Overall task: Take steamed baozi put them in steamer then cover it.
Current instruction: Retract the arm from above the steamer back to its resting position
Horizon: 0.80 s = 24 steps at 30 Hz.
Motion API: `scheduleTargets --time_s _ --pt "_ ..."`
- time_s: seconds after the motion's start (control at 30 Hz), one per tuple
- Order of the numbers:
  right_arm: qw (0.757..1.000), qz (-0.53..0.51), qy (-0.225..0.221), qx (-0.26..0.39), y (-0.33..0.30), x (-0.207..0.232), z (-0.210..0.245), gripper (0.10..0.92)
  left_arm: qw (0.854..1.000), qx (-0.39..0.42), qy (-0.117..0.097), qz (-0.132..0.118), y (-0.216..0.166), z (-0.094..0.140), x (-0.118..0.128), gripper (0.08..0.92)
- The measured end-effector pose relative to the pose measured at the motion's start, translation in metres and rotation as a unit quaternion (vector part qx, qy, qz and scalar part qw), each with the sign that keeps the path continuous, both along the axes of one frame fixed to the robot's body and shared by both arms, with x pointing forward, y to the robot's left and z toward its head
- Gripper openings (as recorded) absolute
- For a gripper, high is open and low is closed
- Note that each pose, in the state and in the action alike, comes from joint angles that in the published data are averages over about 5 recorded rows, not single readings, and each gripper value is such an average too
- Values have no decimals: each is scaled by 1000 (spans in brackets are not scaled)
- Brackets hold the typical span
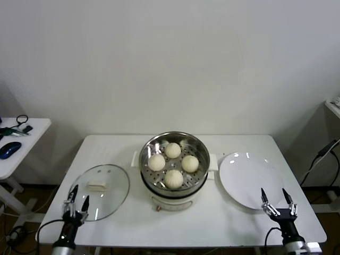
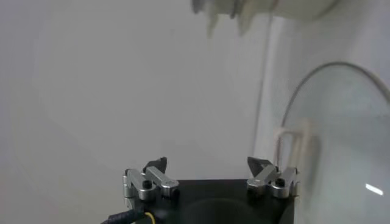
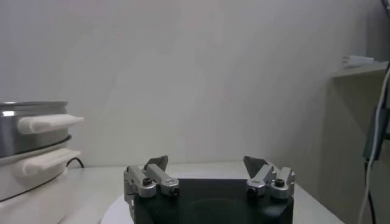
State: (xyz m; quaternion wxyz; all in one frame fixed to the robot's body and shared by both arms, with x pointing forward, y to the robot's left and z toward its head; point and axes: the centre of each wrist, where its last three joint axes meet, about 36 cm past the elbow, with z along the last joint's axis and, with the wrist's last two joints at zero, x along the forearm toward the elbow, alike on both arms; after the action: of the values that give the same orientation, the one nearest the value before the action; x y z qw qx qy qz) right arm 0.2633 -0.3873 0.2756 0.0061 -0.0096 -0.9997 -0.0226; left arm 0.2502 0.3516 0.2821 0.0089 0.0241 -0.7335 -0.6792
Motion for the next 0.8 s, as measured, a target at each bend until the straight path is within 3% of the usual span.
scheduleTargets --time_s 0.3,0.8 --pt "1000 -8 1 4 7 -13 -7 823 999 46 14 4 7 -23 21 823" --pt "1000 -21 -1 3 6 -28 -9 823 997 70 16 -1 11 -41 72 823"
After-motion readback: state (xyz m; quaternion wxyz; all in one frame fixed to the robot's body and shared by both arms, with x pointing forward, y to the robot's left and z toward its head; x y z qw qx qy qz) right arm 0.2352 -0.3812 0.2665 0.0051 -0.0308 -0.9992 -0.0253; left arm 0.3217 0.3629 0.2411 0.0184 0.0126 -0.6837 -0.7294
